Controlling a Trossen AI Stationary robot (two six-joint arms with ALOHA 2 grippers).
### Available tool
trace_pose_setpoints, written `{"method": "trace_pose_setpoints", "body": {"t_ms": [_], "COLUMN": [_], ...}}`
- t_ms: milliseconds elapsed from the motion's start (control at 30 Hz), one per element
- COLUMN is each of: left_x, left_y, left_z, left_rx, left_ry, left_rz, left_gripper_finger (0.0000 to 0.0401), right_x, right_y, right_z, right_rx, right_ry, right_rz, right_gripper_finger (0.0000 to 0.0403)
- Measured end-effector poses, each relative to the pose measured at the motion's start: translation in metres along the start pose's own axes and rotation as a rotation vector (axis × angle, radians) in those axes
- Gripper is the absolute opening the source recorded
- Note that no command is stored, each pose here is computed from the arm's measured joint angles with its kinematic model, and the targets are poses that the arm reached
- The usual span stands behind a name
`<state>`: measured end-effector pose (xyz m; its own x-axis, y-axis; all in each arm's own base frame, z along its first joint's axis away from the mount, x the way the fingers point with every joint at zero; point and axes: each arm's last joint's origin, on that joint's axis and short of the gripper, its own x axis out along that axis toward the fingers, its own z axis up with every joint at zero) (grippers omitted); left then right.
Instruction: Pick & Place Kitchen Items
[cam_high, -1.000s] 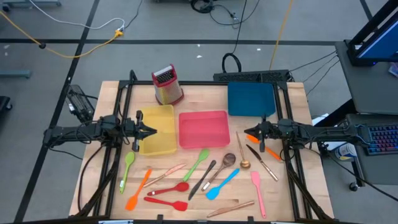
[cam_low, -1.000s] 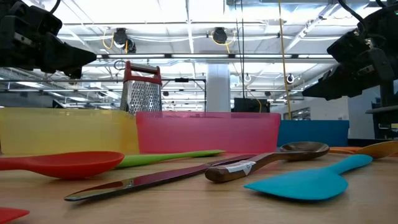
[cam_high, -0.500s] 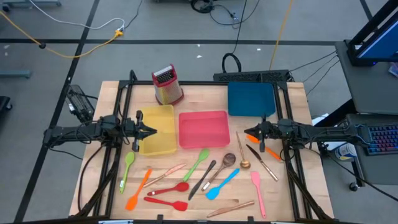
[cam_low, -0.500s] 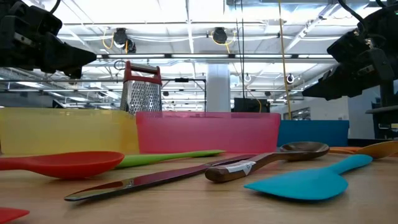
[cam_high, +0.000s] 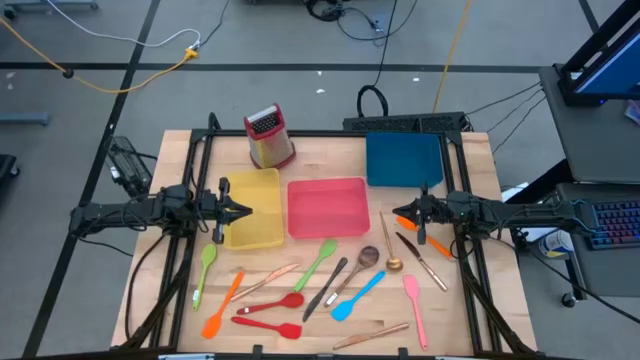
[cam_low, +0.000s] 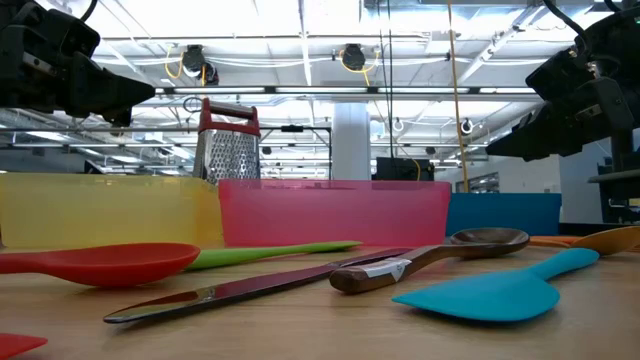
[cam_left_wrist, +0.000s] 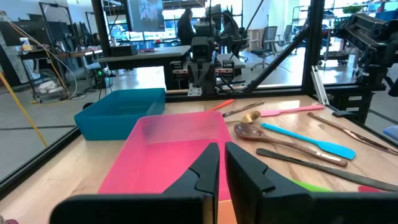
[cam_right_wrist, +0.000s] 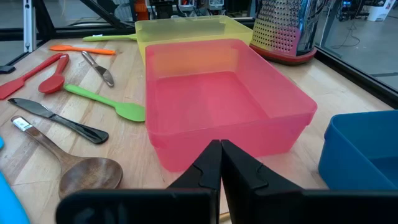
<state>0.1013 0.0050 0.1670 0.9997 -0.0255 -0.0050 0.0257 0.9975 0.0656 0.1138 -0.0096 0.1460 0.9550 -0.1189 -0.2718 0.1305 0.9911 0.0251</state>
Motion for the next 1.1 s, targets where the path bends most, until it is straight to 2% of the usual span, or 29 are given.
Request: {"method": "trace_pose_setpoints", "body": {"t_ms": [867, 1000, 1100], "left_x": [0.0, 0.0, 0.0], "left_y": [0.0, 0.0, 0.0], "left_z": [0.0, 0.0, 0.0], "left_rx": [0.0, 0.0, 0.0], "left_ry": [0.0, 0.0, 0.0], "left_rz": [0.0, 0.0, 0.0], "left_gripper_finger": [0.0033, 0.0033, 0.0033], "right_x": [0.0, 0.0, 0.0], "right_y": [0.0, 0.0, 0.0], "right_z": [0.0, 0.0, 0.0004], "right_rx": [-0.009, -0.104, -0.119], "right_ry": [0.0, 0.0, -0.004], "right_rz": [0.0, 0.0, 0.0], "right_gripper_finger": [0.0004, 0.0004, 0.0004]}}
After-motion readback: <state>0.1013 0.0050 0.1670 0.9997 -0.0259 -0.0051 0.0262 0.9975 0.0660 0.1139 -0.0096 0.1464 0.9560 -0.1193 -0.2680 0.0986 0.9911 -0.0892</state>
